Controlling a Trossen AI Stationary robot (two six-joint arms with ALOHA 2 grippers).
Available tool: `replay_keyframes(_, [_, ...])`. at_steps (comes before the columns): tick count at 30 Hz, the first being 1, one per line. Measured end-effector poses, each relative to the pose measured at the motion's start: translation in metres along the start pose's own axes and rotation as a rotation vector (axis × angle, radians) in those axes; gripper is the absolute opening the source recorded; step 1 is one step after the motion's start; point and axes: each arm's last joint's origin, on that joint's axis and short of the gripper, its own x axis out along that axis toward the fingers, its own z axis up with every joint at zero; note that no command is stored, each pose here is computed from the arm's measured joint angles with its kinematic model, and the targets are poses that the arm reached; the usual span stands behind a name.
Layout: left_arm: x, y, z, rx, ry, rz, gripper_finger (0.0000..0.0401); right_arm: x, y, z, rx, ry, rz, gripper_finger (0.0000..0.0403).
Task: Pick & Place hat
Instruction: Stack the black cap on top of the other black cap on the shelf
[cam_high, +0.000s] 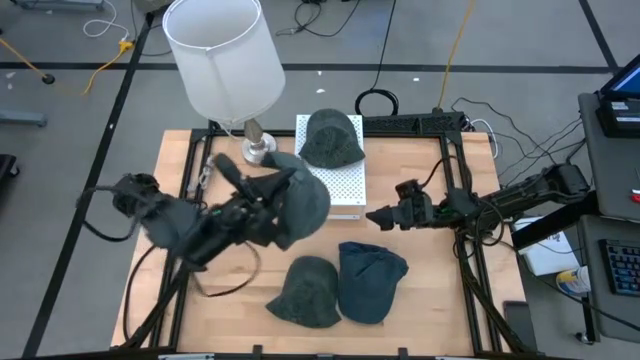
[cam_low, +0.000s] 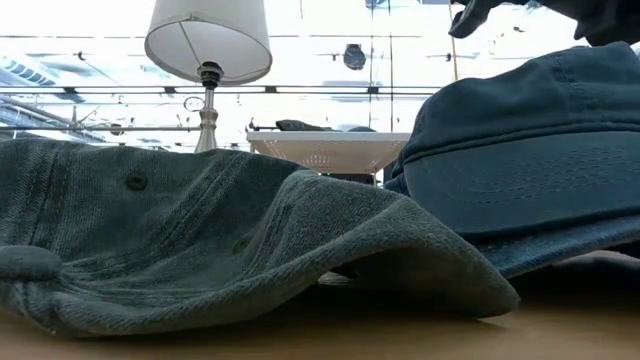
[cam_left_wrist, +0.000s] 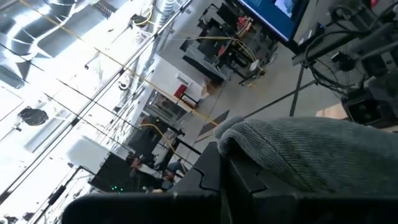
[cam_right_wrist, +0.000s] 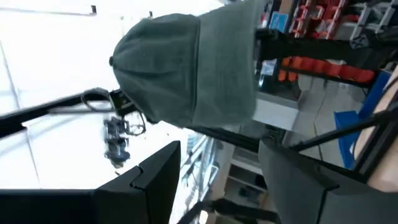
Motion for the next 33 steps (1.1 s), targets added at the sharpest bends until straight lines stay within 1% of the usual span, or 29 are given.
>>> replay_keyframes(3, [0.012,-0.01,0.006,0.015,-0.038,0.005,0.0,0.0,0.0,0.0,-0.001,-0.004,0.001,0.0212])
replay_keyframes(11, [0.031,-0.028,0.019,0.025,-0.126,0.059,0.0,0.0,0.001,0.0,-0.002,-0.005,0.009,0.0212])
replay_keyframes(13, [0.035,-0.031,0.02,0.021,-0.142,0.061,0.0,0.0,0.003,0.001,-0.007,-0.007,0.029,0.0212])
replay_keyframes(15, [0.036,-0.033,0.02,0.012,-0.137,0.061,0.0,0.0,0.007,0.001,-0.008,-0.01,0.072,0.0212])
replay_keyframes(20, [0.047,-0.048,0.02,-0.01,-0.124,0.058,0.0,-0.001,0.015,0.002,0.002,-0.003,0.158,0.0212])
replay_keyframes(23, [0.052,-0.055,0.02,-0.001,-0.115,0.06,0.0,-0.001,0.016,0.002,0.006,0.001,0.168,0.0212])
replay_keyframes(28, [0.055,-0.056,0.021,0.0,-0.109,0.083,0.0,-0.001,0.015,0.0,0.026,0.078,0.174,0.0212])
replay_keyframes(32, [0.054,-0.052,0.022,-0.004,-0.112,0.106,0.0,-0.002,0.022,0.0,0.058,0.078,0.238,0.0212])
replay_keyframes(33, [0.054,-0.051,0.022,0.004,-0.11,0.11,0.0,-0.003,0.023,-0.001,0.06,0.097,0.249,0.0212])
